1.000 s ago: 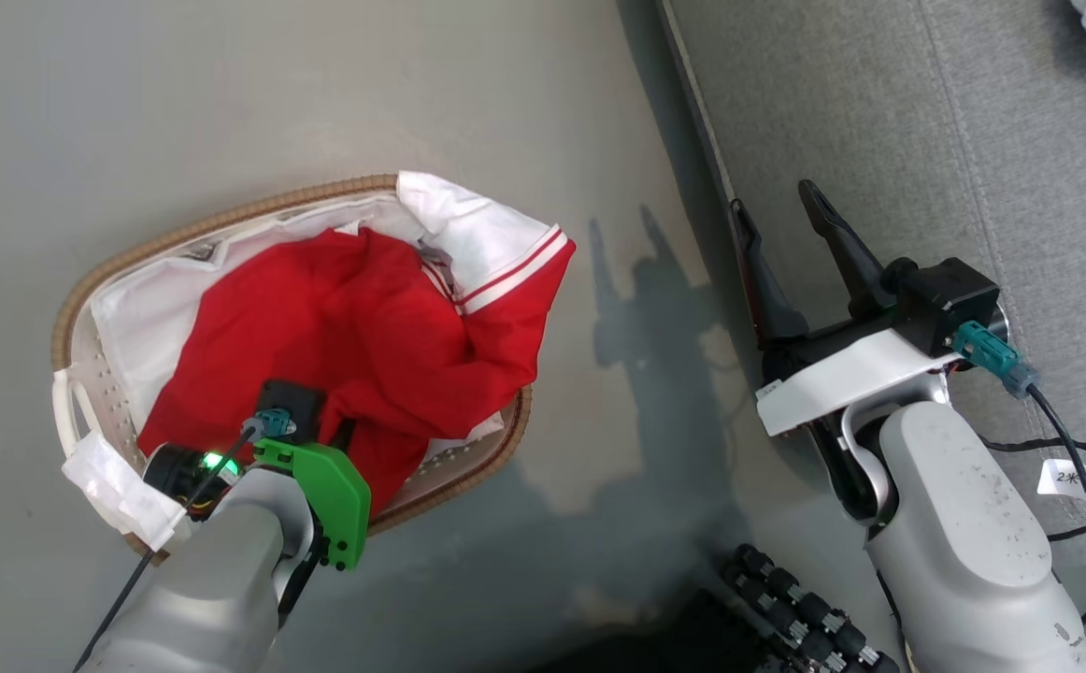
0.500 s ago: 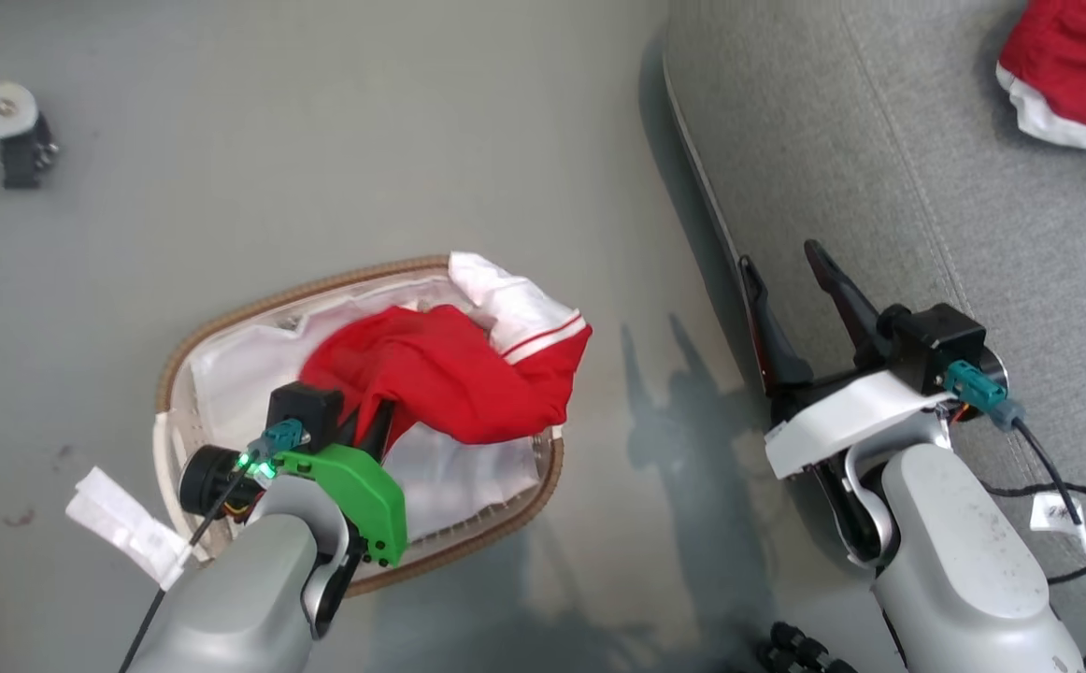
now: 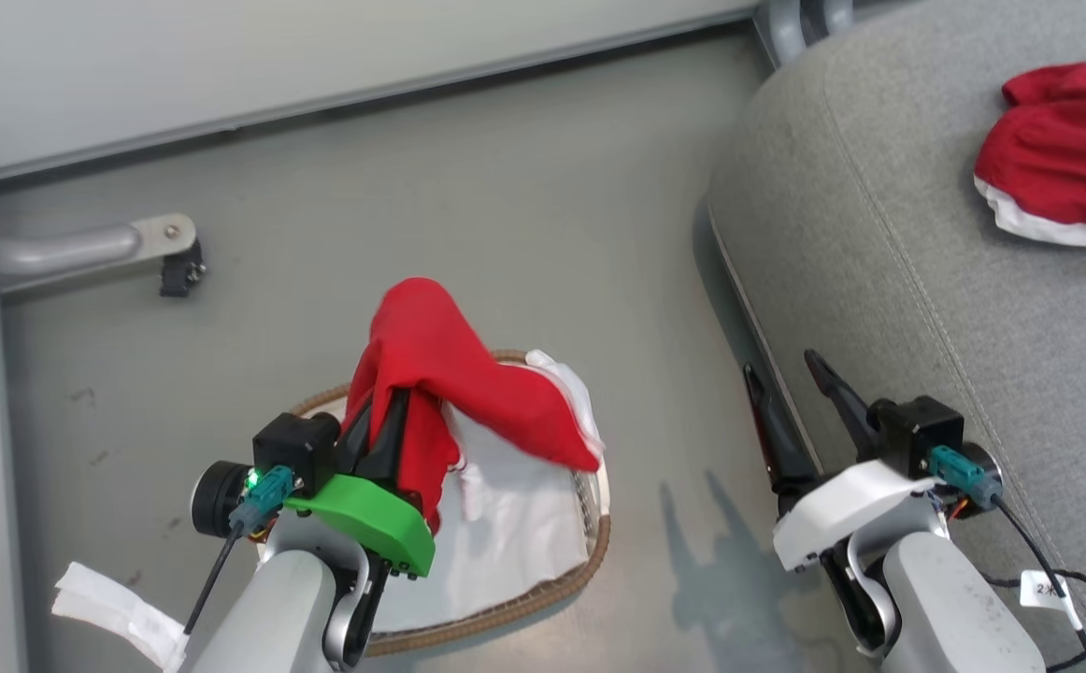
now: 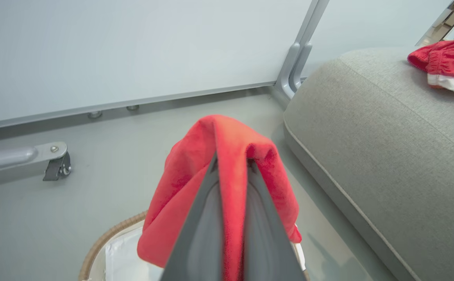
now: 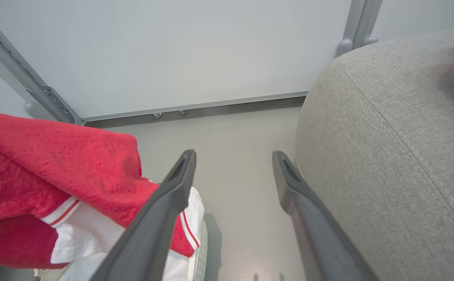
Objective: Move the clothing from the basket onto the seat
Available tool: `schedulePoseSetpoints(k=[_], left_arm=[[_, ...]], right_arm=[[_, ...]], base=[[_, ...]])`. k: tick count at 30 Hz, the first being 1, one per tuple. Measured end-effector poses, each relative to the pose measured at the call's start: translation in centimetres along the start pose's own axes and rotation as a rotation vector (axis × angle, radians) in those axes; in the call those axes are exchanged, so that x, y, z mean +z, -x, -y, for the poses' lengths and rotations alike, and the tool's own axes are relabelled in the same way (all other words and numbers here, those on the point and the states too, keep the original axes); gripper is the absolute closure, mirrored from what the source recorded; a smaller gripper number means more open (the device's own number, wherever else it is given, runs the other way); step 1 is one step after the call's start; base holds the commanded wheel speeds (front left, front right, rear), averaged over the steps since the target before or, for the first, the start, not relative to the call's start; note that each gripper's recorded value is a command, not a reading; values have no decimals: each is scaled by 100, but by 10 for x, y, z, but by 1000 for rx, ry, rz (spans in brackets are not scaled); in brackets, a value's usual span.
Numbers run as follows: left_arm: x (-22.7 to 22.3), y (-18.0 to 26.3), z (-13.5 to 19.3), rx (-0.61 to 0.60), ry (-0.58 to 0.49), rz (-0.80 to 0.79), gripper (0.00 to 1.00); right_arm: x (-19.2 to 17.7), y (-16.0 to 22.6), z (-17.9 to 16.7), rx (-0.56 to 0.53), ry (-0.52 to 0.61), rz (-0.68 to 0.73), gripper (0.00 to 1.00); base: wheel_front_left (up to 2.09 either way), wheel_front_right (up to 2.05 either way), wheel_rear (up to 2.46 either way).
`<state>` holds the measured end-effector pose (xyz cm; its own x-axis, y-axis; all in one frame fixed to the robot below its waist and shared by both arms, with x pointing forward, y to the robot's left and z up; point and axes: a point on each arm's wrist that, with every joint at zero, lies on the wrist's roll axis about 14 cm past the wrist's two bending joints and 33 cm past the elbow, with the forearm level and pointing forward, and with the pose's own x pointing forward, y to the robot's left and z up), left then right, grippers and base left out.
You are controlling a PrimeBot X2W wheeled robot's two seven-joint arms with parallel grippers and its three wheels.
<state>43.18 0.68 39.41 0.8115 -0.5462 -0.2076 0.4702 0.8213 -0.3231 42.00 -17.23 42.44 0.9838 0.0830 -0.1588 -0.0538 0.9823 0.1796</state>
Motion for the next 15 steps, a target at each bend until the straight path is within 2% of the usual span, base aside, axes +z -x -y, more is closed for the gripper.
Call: schedulePoseSetpoints(k=[9, 15], left_arm=[[83, 31, 19, 8, -59, 260, 100], [126, 46, 42, -31, -83, 392, 100]], right_arm=[[11, 23, -17, 37, -7, 33, 0], [17, 35, -26, 58, -6, 53, 0]], base=[[0, 0, 0], [0, 0, 0]])
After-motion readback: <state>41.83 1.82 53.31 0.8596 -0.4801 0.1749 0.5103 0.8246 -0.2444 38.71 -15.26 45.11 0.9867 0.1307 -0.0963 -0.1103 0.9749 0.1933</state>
